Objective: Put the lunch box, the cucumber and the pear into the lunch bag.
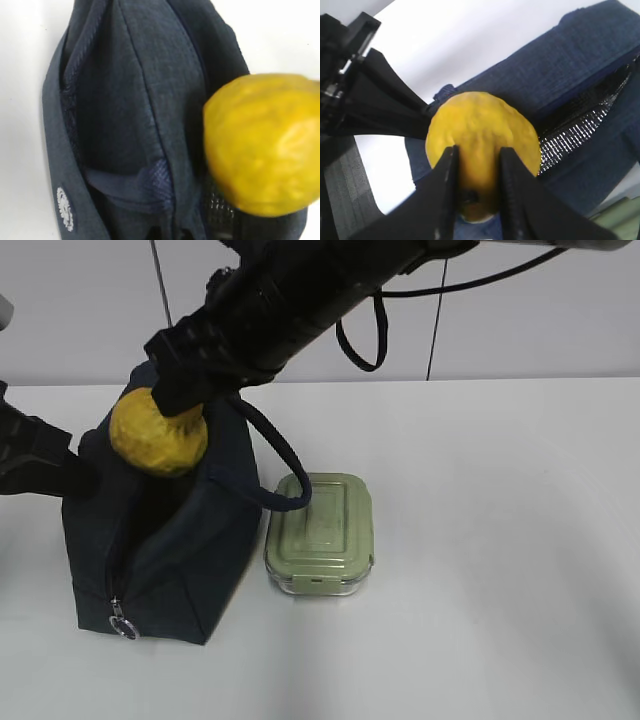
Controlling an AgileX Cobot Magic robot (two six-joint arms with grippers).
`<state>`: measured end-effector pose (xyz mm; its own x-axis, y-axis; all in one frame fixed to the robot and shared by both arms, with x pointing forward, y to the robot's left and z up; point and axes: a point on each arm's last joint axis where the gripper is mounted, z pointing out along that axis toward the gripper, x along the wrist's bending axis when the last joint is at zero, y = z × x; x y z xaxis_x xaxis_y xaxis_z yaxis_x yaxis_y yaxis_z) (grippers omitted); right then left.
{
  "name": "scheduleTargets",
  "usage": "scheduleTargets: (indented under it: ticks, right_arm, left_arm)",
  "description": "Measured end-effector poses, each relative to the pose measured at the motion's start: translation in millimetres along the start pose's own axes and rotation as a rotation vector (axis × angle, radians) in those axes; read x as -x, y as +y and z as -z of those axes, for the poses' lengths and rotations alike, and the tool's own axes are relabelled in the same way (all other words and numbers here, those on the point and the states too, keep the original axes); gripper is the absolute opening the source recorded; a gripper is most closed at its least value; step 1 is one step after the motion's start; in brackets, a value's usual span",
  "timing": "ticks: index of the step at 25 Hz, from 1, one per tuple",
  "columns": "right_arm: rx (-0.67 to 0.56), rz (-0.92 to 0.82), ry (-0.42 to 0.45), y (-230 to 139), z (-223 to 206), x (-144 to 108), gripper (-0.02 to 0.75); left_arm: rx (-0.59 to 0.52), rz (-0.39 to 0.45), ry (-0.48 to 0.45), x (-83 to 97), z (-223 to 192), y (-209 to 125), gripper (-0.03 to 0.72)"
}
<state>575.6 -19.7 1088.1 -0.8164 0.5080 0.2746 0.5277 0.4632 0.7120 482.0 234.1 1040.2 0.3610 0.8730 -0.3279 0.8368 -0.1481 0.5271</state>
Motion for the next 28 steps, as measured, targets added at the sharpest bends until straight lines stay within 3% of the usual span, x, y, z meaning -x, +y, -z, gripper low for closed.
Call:
scheduleTargets:
  ticks: [7, 12, 14, 17, 23, 28]
  right_arm:
    - [-0.101, -0.001, -0.008, -18, -29, 15, 0.187]
    - [-0.107, 0.003, -0.002, -15, -27, 14, 0.407]
    - [-0.101, 0.011, 0.004, -10, -24, 13, 0.453]
    - [-0.091, 0.028, 0.003, -4, -16, 9, 0.462]
    - [-0.095, 0.095, -0.106, 7, 20, 1, 0.425]
    - [-0.048, 0.074, -0.109, 12, 20, 1, 0.379]
  left_arm:
    - [0.000, 0.000, 0.000, 0.0, 0, 0, 0.003]
    - [0.000, 0.000, 0.000, 0.0, 0, 0, 0.003]
    - [0.000, 0.000, 0.000, 0.0, 0, 0, 0.003]
    - [0.000, -0.001, 0.001, -0.1, 0, 0, 0.003]
    - [0.000, -0.001, 0.001, -0.1, 0, 0, 0.003]
    - [0.000, -0.001, 0.001, -0.1, 0, 0, 0.003]
